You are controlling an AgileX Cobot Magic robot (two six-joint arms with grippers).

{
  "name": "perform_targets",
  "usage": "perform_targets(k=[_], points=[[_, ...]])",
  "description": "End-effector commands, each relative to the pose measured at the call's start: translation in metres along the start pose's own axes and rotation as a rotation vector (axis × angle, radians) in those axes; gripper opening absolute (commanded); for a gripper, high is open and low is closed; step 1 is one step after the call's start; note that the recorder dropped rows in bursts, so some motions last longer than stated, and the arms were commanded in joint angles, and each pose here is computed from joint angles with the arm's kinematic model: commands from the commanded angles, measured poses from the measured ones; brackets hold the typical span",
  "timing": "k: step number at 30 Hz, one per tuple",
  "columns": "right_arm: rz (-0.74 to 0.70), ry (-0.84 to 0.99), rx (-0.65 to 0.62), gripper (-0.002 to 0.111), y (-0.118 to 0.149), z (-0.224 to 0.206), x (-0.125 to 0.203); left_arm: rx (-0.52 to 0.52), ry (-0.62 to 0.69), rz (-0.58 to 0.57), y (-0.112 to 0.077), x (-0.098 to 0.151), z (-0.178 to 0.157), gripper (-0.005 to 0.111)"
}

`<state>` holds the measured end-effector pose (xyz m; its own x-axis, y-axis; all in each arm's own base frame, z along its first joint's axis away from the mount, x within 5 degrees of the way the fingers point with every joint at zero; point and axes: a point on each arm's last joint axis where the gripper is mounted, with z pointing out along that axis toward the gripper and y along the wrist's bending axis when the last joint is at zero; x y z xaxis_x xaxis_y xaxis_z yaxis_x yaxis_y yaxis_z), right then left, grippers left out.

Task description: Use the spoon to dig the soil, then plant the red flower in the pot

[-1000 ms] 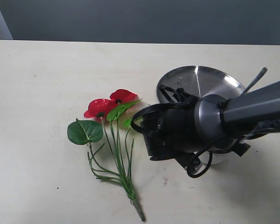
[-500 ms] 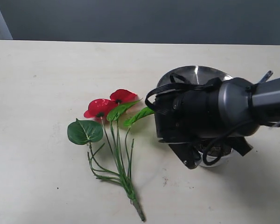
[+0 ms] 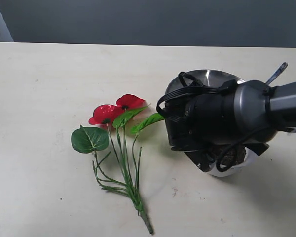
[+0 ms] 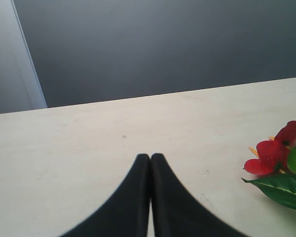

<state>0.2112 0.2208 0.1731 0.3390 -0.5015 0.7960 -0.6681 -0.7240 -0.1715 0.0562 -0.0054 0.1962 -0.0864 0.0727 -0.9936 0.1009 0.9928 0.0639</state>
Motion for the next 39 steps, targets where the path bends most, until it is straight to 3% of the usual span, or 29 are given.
perform_targets(k=[1,6,9,23,39], points=[[-0.024,0.005,-0.032,-0.001,0.003,0.005,-0.013,0.005,-0.017,0.001,0.000,-0.002,0.000,0.000],[-0.103,0.006,-0.014,-0.001,0.006,-0.003,-0.041,0.005,-0.017,0.001,0.000,-0.002,0.000,0.000],[-0.079,0.007,-0.018,-0.001,0.006,-0.002,-0.045,0.005,-0.017,0.001,0.000,-0.002,0.000,0.000],[0.024,0.016,0.060,-0.001,-0.001,-0.011,-0.010,0.005,-0.017,0.001,0.000,-0.002,0.000,0.000],[0.043,0.034,0.089,-0.001,-0.004,-0.012,-0.008,0.005,-0.017,0.001,0.000,-0.002,0.000,0.000]])
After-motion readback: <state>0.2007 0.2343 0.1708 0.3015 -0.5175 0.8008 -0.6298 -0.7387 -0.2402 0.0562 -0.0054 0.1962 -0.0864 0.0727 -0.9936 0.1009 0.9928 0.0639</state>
